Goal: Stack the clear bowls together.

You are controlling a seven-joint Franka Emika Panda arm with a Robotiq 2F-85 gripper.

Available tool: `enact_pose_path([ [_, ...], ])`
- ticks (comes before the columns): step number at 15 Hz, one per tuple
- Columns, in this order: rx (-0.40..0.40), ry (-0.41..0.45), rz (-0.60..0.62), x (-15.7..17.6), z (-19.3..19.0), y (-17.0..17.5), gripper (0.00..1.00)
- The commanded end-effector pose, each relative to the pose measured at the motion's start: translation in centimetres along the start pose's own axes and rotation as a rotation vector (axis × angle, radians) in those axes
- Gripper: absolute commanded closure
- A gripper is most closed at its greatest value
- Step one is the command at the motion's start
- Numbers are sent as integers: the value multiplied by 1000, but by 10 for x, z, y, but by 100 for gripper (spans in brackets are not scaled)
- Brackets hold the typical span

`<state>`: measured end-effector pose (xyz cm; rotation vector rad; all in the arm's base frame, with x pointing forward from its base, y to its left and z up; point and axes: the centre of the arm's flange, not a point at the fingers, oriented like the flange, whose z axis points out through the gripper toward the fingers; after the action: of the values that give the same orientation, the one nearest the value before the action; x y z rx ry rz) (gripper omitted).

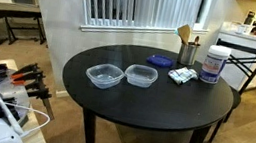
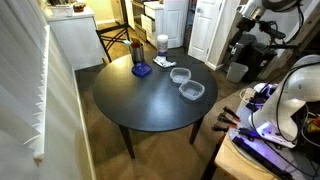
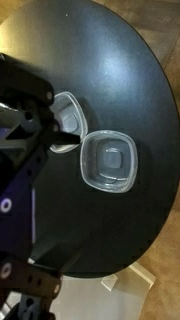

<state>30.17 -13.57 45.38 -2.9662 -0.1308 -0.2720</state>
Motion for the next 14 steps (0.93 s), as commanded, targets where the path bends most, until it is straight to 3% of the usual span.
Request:
enact_pose_path([
  [1,0,0,0,0,0,0,0],
  [6,0,0,0,0,0,0,0],
  [11,-14,73,32,52,45,21,0],
  [14,-58,38,67,73,77,32,0],
])
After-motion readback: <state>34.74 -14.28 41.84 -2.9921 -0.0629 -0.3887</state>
